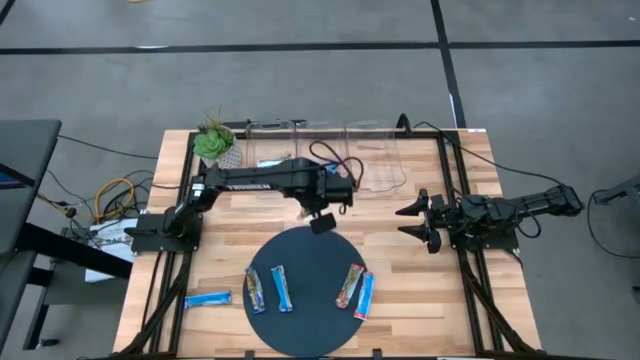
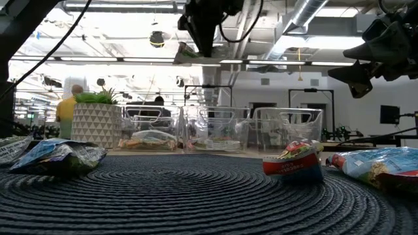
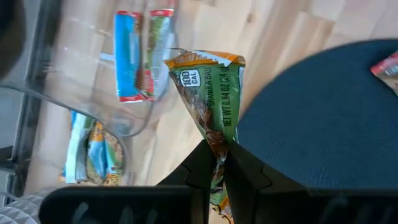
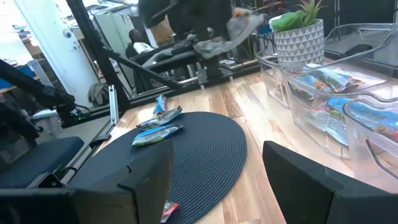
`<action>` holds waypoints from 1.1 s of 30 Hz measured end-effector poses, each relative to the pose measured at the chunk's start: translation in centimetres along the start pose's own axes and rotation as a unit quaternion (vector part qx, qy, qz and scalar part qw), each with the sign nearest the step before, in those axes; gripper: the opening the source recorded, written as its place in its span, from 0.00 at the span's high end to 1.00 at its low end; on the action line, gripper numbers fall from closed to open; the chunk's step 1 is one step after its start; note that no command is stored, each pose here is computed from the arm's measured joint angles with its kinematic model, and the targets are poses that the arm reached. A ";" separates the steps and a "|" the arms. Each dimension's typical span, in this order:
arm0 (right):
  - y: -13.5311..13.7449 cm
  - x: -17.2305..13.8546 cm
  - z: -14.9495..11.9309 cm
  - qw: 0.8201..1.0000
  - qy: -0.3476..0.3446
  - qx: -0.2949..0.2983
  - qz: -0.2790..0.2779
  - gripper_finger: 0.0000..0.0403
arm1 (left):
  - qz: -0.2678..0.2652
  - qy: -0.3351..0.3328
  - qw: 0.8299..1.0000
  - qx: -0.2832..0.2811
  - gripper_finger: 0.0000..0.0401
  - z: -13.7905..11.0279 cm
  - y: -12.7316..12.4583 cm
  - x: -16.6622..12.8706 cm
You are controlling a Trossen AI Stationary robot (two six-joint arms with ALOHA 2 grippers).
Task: Pick and place Granola Bars by type
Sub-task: Put the orange bar into the left transparent bin
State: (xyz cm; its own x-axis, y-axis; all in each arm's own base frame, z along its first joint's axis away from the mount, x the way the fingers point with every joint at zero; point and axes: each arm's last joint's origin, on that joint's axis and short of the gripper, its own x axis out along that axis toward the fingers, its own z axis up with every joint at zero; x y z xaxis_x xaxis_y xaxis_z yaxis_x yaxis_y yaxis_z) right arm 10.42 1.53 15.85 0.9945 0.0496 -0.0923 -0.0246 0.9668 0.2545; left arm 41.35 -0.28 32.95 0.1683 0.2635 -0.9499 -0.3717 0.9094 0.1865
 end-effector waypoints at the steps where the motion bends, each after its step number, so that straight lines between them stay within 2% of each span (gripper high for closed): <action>1: 0.0 0.0 0.0 1.000 0.000 0.000 0.000 0.40 | 0.001 0.001 1.000 -0.002 0.94 0.1 0.3 0.1; 17: 0.0 0.0 0.0 1.000 0.000 0.000 0.000 0.40 | 0.019 0.008 1.000 0.001 0.94 1.4 5.9 1.0; 33: 0.0 0.0 0.0 1.000 0.000 0.000 0.000 0.40 | 0.039 0.032 0.999 0.000 0.94 2.2 13.6 2.7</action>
State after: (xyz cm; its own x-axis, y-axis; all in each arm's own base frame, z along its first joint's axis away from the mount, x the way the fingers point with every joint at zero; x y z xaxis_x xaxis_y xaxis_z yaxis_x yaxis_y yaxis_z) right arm 10.42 1.53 15.86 0.9945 0.0499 -0.0919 -0.0250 0.9667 0.2545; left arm 38.74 13.52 33.48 0.0803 0.3131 -0.9463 -0.3817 0.8867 0.2609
